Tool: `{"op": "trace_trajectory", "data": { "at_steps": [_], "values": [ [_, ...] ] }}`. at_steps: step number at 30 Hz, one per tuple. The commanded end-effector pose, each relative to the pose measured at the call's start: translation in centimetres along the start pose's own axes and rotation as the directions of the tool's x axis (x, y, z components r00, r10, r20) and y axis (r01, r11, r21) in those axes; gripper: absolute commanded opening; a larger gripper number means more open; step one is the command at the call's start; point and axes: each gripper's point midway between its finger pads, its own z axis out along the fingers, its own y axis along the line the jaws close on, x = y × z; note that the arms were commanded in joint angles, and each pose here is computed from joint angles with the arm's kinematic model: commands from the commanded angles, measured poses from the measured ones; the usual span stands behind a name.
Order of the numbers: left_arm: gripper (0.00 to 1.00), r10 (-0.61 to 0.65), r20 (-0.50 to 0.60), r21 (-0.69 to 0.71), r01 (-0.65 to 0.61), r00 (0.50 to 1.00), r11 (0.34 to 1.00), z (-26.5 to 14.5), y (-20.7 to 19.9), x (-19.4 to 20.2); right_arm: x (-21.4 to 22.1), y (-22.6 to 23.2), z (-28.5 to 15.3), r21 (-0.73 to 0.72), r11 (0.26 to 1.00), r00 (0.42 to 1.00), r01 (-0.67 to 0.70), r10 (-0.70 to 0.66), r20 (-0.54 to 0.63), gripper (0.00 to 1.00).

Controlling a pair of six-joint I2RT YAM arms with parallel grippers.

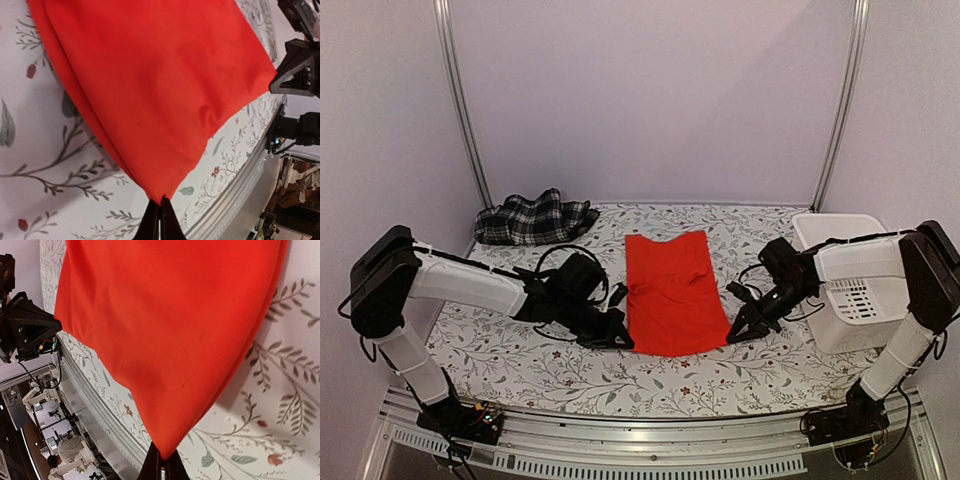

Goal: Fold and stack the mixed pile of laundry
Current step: Pick up the 2/3-rectangle-folded T-shirt from the center of the board, then fold the 2/3-rectangle-folded T-shirt at the center of the board.

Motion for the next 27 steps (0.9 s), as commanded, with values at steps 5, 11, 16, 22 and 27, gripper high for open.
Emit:
{"op": "trace_trajectory", "data": {
  "at_steps": [5,11,16,22,27],
  "values": [
    [0.00,-0.003,0.039,0.082,0.000,0.999,0.997,-5.6,-5.6,2.1,3.0,4.7,-4.3,-0.054,0.998,1.000,0.012,-0.011,0.018,0.00],
    [0.00,-0.016,0.104,0.066,0.009,0.994,0.998,-7.5,-5.8,-0.6,-0.1,6.0,-6.2,0.006,0.999,0.996,0.046,-0.047,0.079,0.00],
    [0.00,-0.069,0.198,0.061,0.058,0.978,0.996,-9.3,-4.0,-5.1,-5.4,6.2,-8.8,0.092,0.991,0.979,0.097,-0.112,0.171,0.00],
    [0.00,-0.065,0.278,0.031,0.059,0.958,0.998,-9.5,-2.3,-12.0,-12.8,6.0,-8.9,0.115,0.986,0.964,0.122,-0.146,0.223,0.00],
    [0.00,-0.089,0.352,0.007,0.093,0.932,0.996,-8.7,-0.3,-18.7,-19.2,5.0,-9.1,0.138,0.983,0.945,0.120,-0.156,0.288,0.00]
  ]
}}
